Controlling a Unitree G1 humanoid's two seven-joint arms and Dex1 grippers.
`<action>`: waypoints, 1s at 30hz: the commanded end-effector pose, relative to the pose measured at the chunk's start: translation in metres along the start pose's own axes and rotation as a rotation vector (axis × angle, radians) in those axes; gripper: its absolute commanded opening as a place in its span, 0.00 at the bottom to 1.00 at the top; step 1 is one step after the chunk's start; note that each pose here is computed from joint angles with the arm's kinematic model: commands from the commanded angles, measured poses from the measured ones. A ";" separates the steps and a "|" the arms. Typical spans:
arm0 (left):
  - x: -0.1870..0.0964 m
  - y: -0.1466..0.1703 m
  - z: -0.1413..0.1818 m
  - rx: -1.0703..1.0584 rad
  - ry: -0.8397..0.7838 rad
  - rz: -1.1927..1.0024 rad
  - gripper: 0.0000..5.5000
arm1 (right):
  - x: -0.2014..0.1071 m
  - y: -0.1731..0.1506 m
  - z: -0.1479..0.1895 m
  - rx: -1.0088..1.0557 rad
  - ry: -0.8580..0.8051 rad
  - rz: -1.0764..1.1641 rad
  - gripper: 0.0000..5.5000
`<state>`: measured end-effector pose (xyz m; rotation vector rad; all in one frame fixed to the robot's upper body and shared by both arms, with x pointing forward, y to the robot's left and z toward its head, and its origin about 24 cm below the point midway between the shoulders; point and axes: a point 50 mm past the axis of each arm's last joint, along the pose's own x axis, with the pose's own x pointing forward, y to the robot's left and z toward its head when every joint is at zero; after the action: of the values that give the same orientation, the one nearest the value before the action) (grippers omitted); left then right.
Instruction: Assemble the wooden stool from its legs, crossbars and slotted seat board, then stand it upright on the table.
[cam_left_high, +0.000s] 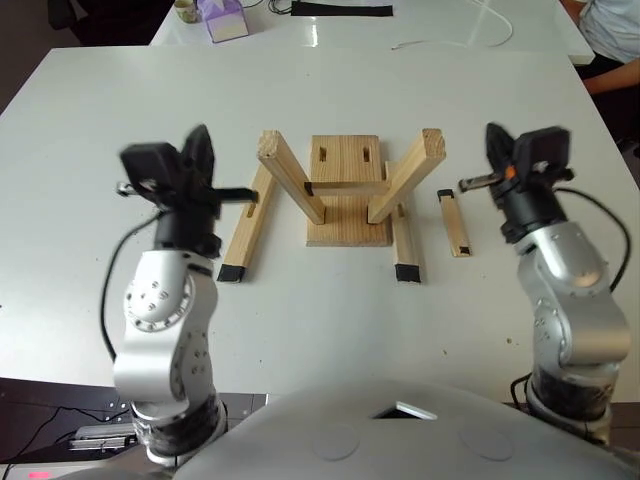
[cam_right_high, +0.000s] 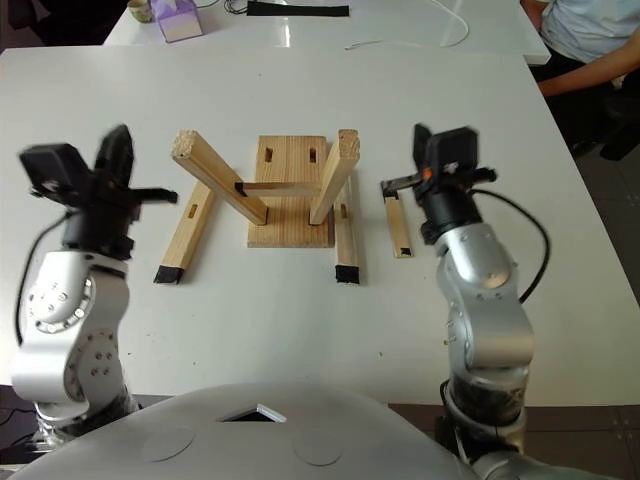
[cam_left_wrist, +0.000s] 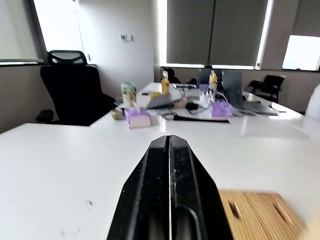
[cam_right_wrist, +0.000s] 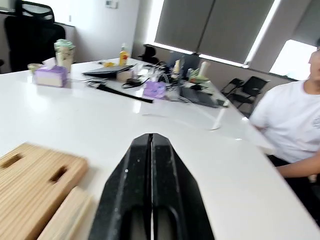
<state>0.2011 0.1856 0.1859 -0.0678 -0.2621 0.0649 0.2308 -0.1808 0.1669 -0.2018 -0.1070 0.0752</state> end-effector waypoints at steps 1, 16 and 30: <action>0.044 -0.025 0.073 -0.337 -0.245 -0.245 0.00 | 0.029 0.015 0.082 0.404 -0.269 0.306 0.01; 0.037 -0.068 0.063 -0.439 0.056 -0.653 0.00 | 0.020 0.045 0.141 0.384 -0.321 1.012 0.01; 0.025 -0.067 -0.048 -0.428 0.516 -0.569 0.00 | 0.021 0.069 0.030 0.259 0.020 1.013 0.01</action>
<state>0.2396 0.1170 0.2081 -0.4352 -0.0413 -0.6314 0.2426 -0.1112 0.2117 -0.0313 -0.0942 1.0754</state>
